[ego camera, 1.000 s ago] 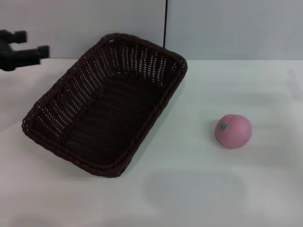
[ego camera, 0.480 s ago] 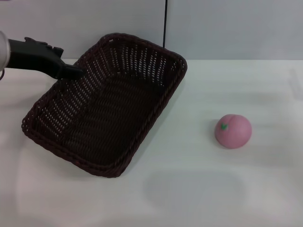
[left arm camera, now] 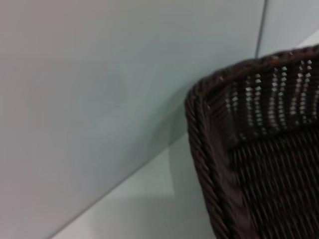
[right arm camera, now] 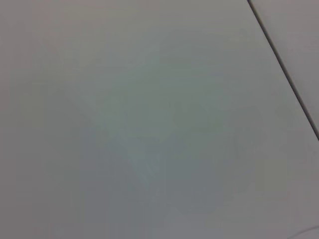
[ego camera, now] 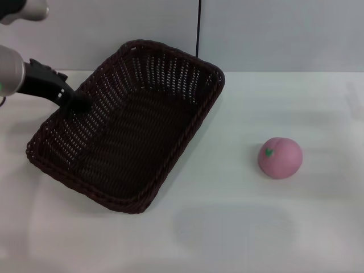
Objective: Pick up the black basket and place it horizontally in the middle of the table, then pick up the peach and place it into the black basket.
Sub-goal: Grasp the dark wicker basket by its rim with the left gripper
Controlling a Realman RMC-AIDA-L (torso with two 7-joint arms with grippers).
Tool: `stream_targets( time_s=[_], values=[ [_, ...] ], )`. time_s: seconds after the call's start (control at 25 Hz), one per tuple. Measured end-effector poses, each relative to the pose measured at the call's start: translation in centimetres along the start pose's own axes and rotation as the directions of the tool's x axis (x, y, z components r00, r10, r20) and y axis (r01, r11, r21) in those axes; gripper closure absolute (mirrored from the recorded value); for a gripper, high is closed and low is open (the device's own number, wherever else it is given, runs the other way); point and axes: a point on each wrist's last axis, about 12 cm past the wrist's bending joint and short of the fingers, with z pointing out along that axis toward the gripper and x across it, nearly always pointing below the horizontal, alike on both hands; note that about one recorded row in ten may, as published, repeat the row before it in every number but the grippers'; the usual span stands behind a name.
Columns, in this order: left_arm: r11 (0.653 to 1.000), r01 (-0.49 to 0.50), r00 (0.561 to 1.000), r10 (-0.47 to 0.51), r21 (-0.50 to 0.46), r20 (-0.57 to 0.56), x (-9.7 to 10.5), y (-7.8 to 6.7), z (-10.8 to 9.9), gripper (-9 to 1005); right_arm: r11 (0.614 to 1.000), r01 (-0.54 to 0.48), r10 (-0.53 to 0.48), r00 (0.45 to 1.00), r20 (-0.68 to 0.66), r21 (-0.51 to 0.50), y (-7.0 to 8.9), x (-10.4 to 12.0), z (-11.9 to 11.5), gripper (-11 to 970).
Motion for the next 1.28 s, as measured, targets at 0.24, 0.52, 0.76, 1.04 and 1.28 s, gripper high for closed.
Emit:
stream_targets(
  time_s=[0.24, 0.52, 0.76, 1.04, 1.28],
  values=[
    [0.999, 0.018, 0.998, -0.016, 0.033, -0.055, -0.2, -0.7, 0.6, 257, 1.000, 0.001, -0.001, 1.000, -0.020, 0.005, 0.0, 0.2, 0.3, 317],
    [0.997, 0.002, 0.990, 0.010, 0.082, -0.142, -0.2, -1.6, 2.4, 264, 1.000, 0.000, 0.000, 1.000, -0.025, -0.001, 0.1, 0.3, 0.4, 318],
    [0.996, -0.037, 0.986, 0.049, 0.078, -0.158, -0.7, -2.1, 2.7, 270, 1.000, -0.004, 0.004, 1.000, -0.027, -0.001, 0.2, 0.4, 0.4, 318],
    [0.991, -0.131, 0.970, 0.135, 0.031, -0.205, -0.9, -2.4, 2.9, 439, 1.000, -0.006, 0.006, 1.000, -0.027, 0.004, 0.2, 0.5, 0.3, 317],
    [0.967, -0.251, 0.948, 0.254, 0.039, -0.190, -1.7, -2.7, 2.7, 631, 1.000, -0.011, 0.012, 0.999, -0.032, 0.015, 0.1, 0.5, 0.4, 317]
  ],
)
